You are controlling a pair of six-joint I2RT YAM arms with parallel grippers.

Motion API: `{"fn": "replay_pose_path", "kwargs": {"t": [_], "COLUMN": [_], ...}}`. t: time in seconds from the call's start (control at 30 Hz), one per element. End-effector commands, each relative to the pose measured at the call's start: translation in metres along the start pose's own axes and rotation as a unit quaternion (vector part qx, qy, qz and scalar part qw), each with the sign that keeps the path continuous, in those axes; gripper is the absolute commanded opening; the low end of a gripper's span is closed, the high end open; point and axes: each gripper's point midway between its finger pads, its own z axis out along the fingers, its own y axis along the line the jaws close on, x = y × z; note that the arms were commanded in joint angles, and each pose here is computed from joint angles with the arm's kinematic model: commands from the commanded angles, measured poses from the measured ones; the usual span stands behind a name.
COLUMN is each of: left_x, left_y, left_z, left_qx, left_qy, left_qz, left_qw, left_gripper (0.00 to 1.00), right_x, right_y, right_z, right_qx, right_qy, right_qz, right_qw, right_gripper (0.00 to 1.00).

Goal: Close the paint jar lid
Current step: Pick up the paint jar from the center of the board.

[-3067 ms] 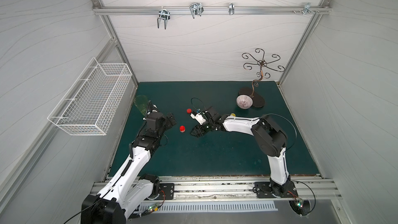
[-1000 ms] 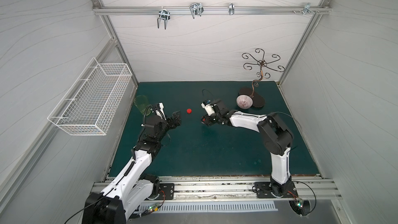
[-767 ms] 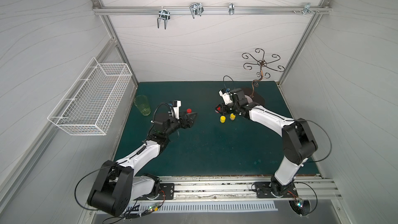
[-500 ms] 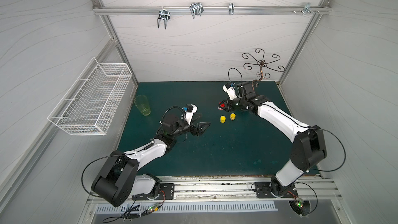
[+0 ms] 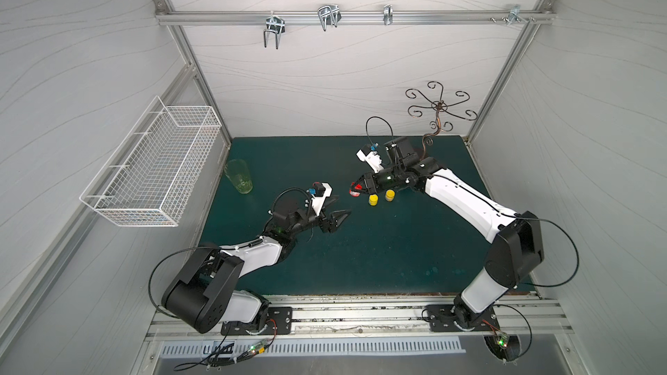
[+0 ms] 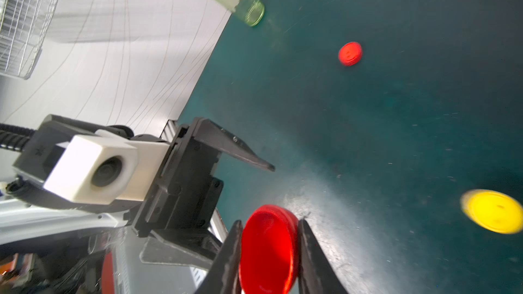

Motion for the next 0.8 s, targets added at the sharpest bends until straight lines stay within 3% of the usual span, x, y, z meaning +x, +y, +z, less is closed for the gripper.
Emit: {"fn": "replay_pose_path", "kwargs": {"t": [0.0,0.3,0.77], "left_x": [-0.021,-0.02,-0.017], "left_y": [-0.003,-0.002,-0.001], "left_z": [0.001,0.002,0.005], "left_qx": [-0.001,-0.004,-0.001], "left_qy": [-0.041,-0.035,-0.023], "left_qz": [0.049,0.048,0.041], "left_qw": [0.998,0.998,0.999], "left_gripper": [0.78,0.74,0.56], "right_x": [0.008,0.017,0.021], "right_y": [0.005,0.011,0.012], "right_z": [0.017,0.034,0.041], "right_qx": [-0.025,-0.037,-0.044], "right_qy": [0.016,0.026,0.026], "right_qz": [0.024,0.035,0.04], "right_qw": [0.999,0.998,0.998], "right_gripper": [0.26,0.26,0.26]}}
